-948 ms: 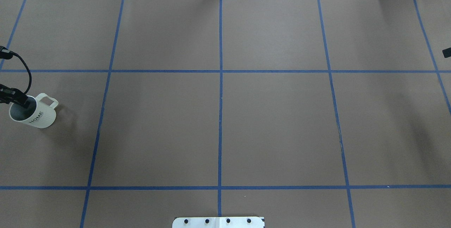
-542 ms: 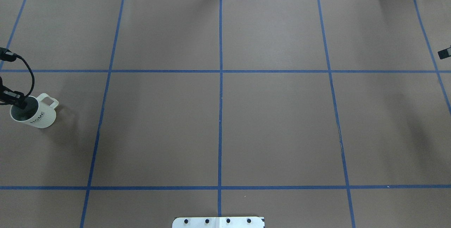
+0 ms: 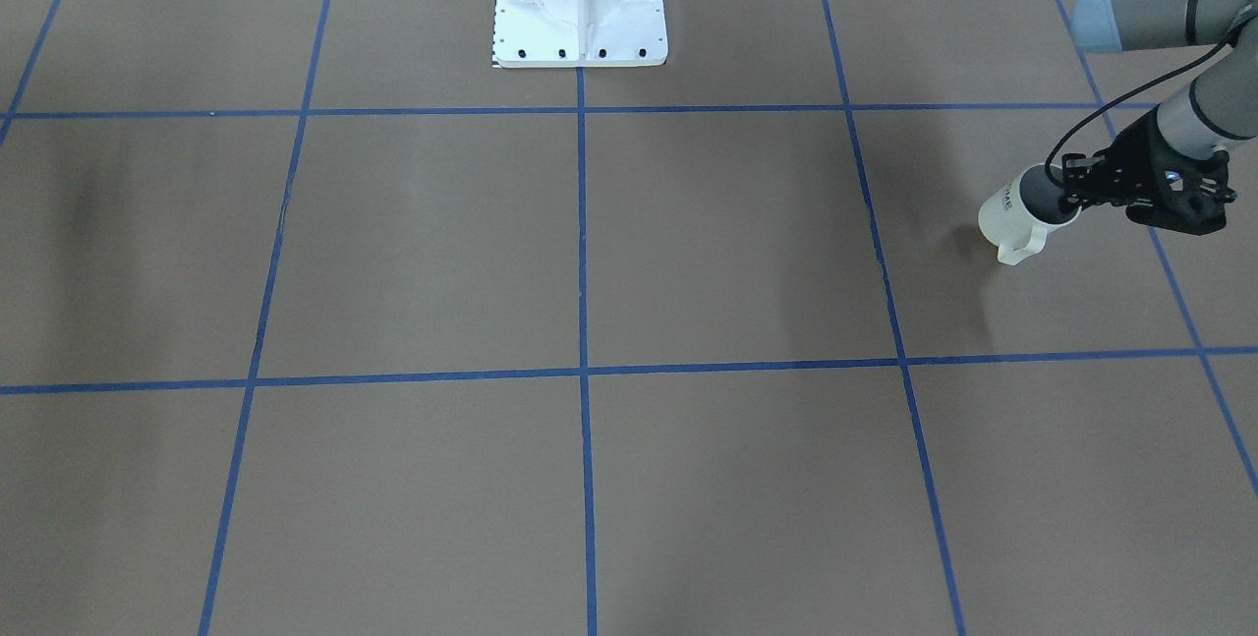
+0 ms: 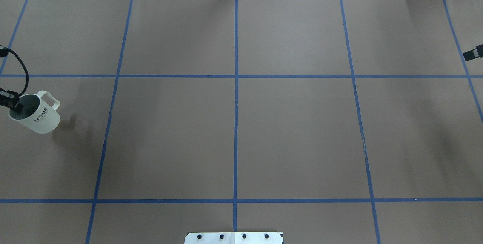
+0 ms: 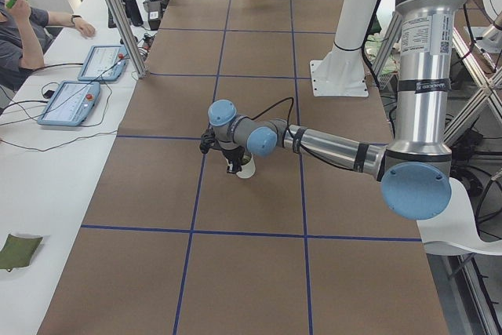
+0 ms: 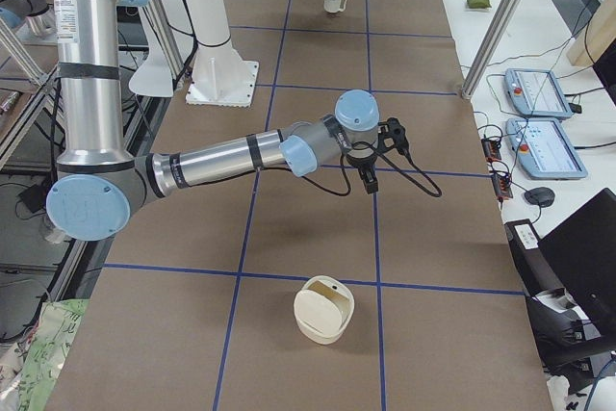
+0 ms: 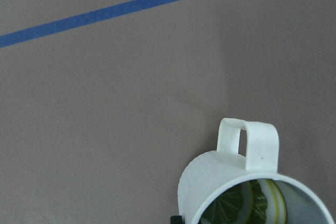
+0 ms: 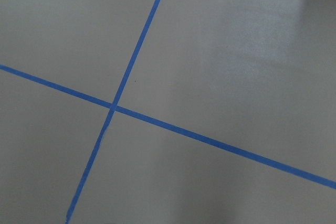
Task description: Left arm hands cup to right arm to dump lemon
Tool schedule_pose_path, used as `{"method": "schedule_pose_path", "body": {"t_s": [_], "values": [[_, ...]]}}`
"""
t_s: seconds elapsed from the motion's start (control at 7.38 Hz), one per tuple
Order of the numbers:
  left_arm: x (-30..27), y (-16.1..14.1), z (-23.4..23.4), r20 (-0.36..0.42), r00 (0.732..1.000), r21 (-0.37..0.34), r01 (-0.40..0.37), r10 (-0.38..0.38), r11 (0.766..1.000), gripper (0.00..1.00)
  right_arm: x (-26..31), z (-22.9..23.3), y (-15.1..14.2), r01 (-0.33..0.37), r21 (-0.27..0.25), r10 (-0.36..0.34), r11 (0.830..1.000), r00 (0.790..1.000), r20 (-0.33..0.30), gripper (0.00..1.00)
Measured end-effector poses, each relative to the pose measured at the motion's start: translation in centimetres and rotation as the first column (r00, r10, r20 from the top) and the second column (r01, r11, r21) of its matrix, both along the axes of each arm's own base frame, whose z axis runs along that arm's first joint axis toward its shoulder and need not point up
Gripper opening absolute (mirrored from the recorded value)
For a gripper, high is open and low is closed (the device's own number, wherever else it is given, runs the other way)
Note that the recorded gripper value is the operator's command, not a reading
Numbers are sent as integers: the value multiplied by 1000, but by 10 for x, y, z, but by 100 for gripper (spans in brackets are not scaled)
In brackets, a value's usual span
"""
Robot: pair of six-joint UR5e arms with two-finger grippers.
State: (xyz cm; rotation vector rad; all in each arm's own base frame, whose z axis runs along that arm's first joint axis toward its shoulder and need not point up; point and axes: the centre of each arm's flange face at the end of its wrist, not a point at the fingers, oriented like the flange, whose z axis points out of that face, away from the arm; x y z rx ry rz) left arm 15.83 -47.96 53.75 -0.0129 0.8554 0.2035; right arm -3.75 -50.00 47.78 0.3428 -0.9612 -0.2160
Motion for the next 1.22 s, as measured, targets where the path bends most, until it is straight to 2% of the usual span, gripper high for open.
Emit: {"method": "schedule_pose_path", "body": {"t_s": [0.27, 0.41, 0.54, 0.68, 0.81, 1.08, 1.22], "values": [[-11, -47, -58, 12, 998, -91, 65, -64, 994, 0, -2, -17, -6, 1, 37, -1, 999, 1000, 3, 98], [-11, -68, -87, 32, 992, -164, 125, -122, 978, 0, -7, -37, -17, 3, 75, -4, 997, 1000, 7, 98], [-7, -85, -113, 61, 974, -263, 225, -217, 938, 0, -20, -63, -33, 6, 113, -7, 994, 1000, 8, 98], [0, -100, -134, 92, 949, -348, 313, -301, 883, 0, -42, -89, -48, -3, 136, 3, 991, 1000, 1, 98], [9, -114, -148, 115, 928, -413, 369, -354, 833, 0, -77, -119, -61, -28, 147, 30, 989, 999, -13, 98], [35, -130, -162, 124, 898, -500, 425, -423, 755, 0, -159, -178, -69, -88, 163, 92, 983, 996, -20, 98], [54, -135, -169, 124, 876, -538, 454, -467, 710, 0, -197, -207, -65, -115, 193, 120, 974, 993, -18, 98]]}}
